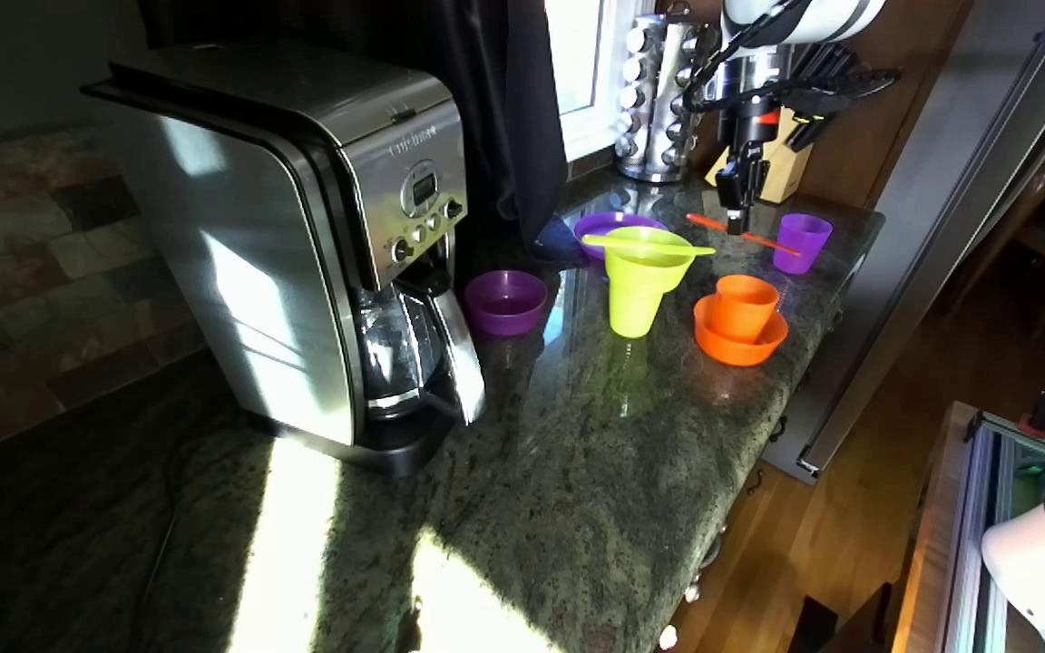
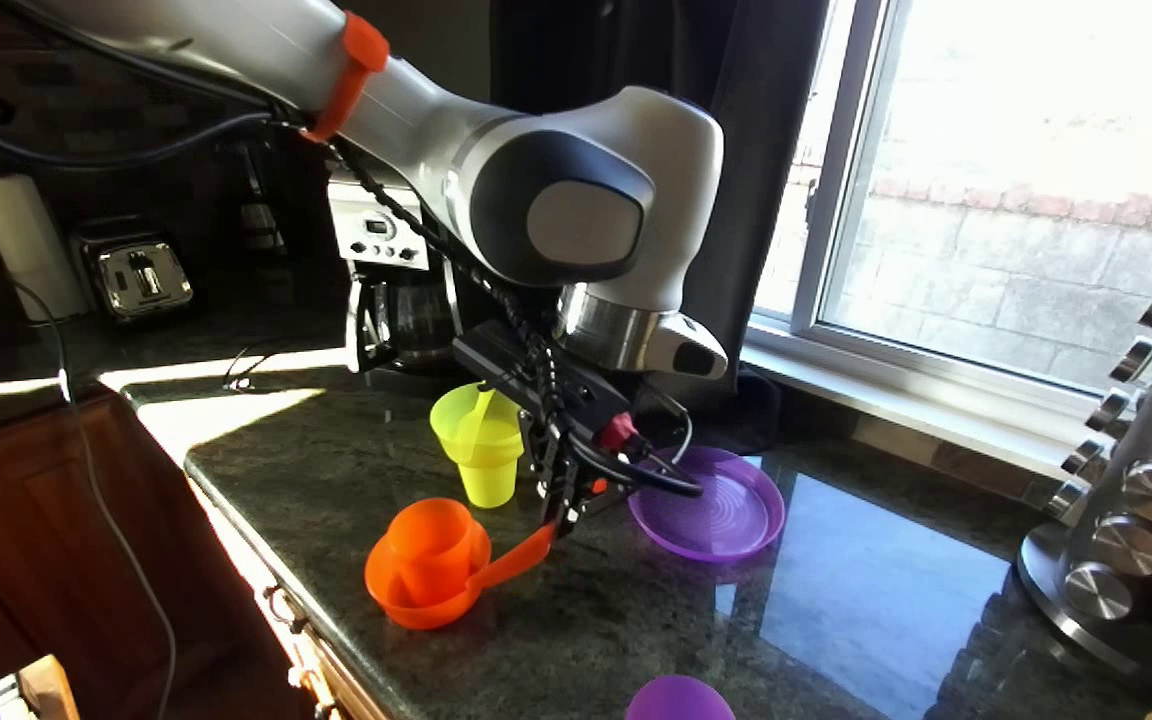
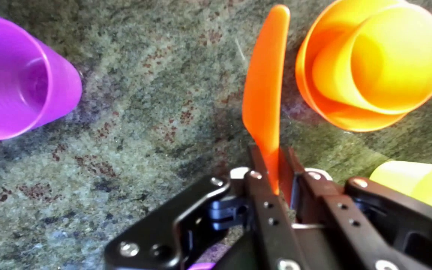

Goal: Put the orange cup and the orange knife in the bowl

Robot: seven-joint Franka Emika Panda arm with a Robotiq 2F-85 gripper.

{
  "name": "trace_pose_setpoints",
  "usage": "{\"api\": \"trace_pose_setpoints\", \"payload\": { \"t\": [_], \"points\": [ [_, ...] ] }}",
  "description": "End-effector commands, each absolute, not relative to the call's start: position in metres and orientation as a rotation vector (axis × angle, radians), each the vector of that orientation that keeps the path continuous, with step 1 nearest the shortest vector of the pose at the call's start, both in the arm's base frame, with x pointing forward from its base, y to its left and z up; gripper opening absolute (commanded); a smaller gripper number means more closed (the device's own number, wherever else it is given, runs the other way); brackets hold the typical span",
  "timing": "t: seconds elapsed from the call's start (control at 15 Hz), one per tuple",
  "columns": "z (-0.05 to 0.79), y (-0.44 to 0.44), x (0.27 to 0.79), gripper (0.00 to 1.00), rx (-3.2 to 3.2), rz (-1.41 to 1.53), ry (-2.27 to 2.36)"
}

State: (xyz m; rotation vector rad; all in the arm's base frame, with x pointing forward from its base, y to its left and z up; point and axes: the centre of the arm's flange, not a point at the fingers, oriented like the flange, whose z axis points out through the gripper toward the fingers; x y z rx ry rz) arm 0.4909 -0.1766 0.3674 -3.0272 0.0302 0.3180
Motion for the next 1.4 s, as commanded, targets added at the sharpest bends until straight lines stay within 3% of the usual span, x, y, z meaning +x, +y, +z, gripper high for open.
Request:
{"api": "trace_pose_setpoints", "payload": {
  "t": [0.0,1.33],
  "points": [
    [0.389,-0.164,0.458,0.04,-3.016,0.339,-0.037],
    [0.384,-0.114,0.401,0.04,-2.873,-0.464,-0.015]
  ]
}}
